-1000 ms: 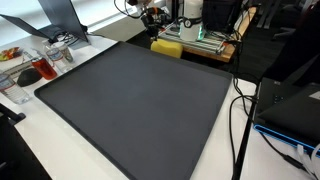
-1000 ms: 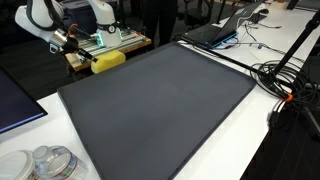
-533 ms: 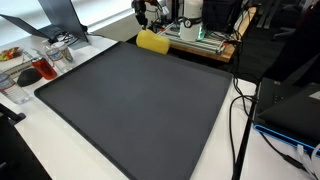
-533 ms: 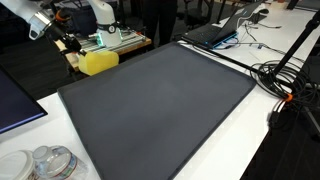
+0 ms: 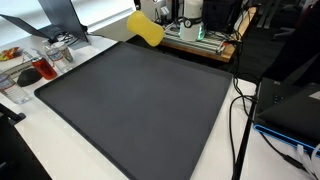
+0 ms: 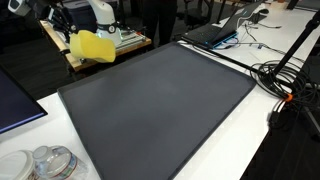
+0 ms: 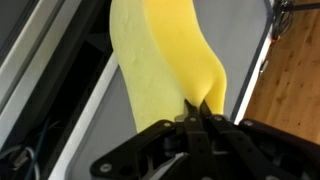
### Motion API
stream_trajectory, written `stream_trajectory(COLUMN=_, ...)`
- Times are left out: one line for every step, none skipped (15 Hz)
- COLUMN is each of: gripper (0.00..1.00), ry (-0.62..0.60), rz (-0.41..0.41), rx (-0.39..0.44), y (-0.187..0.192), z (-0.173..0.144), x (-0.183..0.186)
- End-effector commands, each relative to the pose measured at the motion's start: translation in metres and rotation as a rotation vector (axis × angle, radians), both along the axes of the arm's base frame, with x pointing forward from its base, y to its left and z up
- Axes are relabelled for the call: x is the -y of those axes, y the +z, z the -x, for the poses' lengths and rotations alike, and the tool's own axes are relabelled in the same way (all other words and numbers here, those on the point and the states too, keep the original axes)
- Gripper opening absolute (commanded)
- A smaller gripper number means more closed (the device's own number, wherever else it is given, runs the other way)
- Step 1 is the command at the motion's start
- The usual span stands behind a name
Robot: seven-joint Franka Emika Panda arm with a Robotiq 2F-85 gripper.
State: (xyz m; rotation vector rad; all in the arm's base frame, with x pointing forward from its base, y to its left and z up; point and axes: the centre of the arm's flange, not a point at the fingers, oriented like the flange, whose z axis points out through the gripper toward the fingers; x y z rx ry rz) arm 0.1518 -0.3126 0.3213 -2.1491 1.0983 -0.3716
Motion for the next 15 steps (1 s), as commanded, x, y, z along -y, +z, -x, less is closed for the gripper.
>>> stream_trajectory(gripper=0.05, ry=0.022, rz=0.007, rx=0.03, y=0.012, z=0.0, x=-0.003)
stream_trajectory(gripper=0.05, ry=0.034, rz=0.017, rx=0.054, y=0.022, z=0.0, x=-0.006)
stream_trajectory(gripper=0.05, ry=0.04, rz=0.025, rx=0.068, y=0.027, z=0.001, x=-0.007)
stream_trajectory(gripper=0.05, ry=0.043, rz=0.029, rx=0.073, y=0.028, z=0.001, x=-0.009)
stream_trajectory(gripper=0.05, ry=0.045, rz=0.028, rx=0.073, y=0.028, z=0.001, x=-0.01)
stream_trajectory(gripper=0.05, ry=0.046, rz=0.028, rx=0.072, y=0.027, z=0.001, x=-0.01)
stream_trajectory(gripper=0.05, ry=0.046, rz=0.027, rx=0.072, y=0.027, z=0.001, x=-0.01)
stream_trajectory(gripper=0.01, ry=0.046, rz=0.027, rx=0.072, y=0.027, z=0.001, x=-0.01)
stream_trajectory(gripper=0.01, ry=0.069, rz=0.032, rx=0.108, y=0.039, z=-0.01, x=-0.014)
stream_trajectory(gripper=0.01, ry=0.105, rz=0.053, rx=0.139, y=0.056, z=-0.028, x=-0.022)
stream_trajectory(gripper=0.01, ry=0.134, rz=0.08, rx=0.148, y=0.067, z=-0.043, x=-0.031)
stream_trajectory(gripper=0.01, ry=0.176, rz=0.096, rx=0.164, y=0.077, z=-0.055, x=-0.039)
stream_trajectory(gripper=0.01, ry=0.227, rz=0.114, rx=0.181, y=0.089, z=-0.072, x=-0.051)
stream_trajectory(gripper=0.01, ry=0.274, rz=0.147, rx=0.191, y=0.101, z=-0.089, x=-0.063)
stream_trajectory(gripper=0.01, ry=0.323, rz=0.185, rx=0.198, y=0.113, z=-0.108, x=-0.077)
